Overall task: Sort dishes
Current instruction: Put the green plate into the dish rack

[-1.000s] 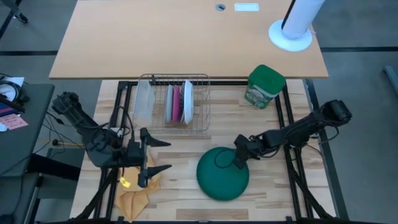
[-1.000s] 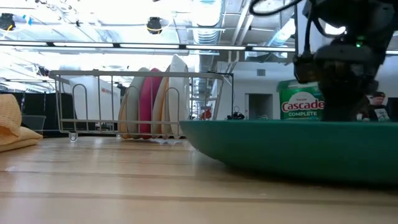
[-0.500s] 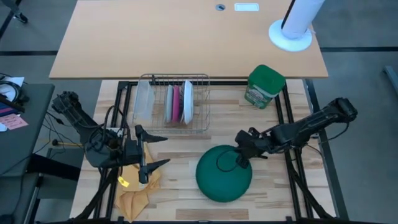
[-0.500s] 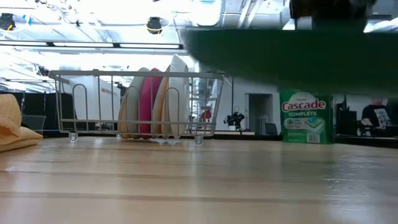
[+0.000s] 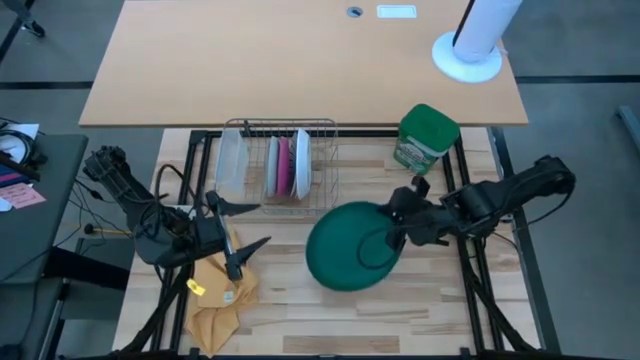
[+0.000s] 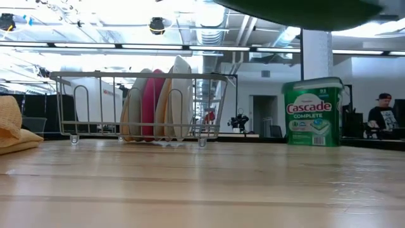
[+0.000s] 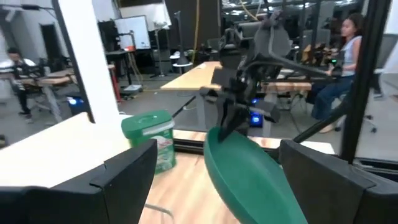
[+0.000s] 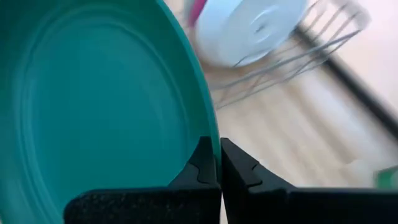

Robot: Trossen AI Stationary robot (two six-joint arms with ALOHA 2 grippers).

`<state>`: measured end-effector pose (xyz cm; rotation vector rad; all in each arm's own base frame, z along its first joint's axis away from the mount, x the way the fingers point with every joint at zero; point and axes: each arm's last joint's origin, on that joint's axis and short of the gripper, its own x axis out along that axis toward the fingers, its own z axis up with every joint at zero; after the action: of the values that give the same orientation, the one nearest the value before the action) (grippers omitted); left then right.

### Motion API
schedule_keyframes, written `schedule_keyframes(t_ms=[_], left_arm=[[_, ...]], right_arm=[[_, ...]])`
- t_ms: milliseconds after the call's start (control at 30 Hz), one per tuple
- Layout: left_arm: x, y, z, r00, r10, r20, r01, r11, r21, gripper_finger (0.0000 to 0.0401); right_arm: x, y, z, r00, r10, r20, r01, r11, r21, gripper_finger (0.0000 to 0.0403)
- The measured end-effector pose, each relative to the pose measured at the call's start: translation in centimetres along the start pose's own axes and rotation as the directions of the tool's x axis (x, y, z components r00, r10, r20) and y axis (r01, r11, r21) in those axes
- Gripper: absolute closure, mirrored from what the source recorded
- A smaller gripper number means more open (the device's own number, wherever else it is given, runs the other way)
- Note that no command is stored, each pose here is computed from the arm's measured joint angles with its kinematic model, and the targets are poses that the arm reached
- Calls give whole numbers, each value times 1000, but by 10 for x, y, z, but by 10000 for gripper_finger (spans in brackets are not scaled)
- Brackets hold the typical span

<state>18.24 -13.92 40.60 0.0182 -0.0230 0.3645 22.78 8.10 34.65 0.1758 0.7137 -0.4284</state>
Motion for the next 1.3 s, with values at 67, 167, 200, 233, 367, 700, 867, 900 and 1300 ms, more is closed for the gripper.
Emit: schedule_keyframes(t_ms=[67, 167, 200, 233, 367, 700, 867, 900, 1300], left_arm=[[0, 2, 0, 999, 41, -1, -41, 999, 25, 72], [0, 5, -1, 989, 146, -12, -145, 986, 78, 72], [0, 6, -1, 982, 190, -17, -188, 977, 99, 72], [0, 8, -2, 972, 234, -21, -231, 966, 115, 72], [7, 16, -6, 920, 390, -31, -382, 913, 145, 72], [12, 16, -6, 950, 311, -32, -310, 950, 43, 72], [12, 15, -5, 959, 282, -29, -281, 959, 24, 72], [12, 15, -5, 965, 259, -29, -259, 966, 12, 72], [13, 10, -18, 989, 114, -90, -118, 992, -44, 72]], right_arm=[[-6, -3, 6, 998, -46, 39, 46, 999, -8, 403], [-10, -7, 13, 990, -108, 90, 111, 993, -25, 403], [-10, -8, 15, 987, -123, 103, 126, 992, -27, 403], [-11, -9, 16, 984, -135, 113, 139, 990, -28, 403], [-8, -15, 20, 974, -186, 132, 191, 981, -31, 403], [-9, 1, 12, 984, -137, 115, 143, 989, -44, 403], [-12, 4, 10, 985, -123, 121, 130, 990, -53, 403], [-12, 4, 10, 985, -123, 123, 130, 990, -50, 403], [-5, -6, 17, 979, -164, 123, 169, 985, -34, 403]])
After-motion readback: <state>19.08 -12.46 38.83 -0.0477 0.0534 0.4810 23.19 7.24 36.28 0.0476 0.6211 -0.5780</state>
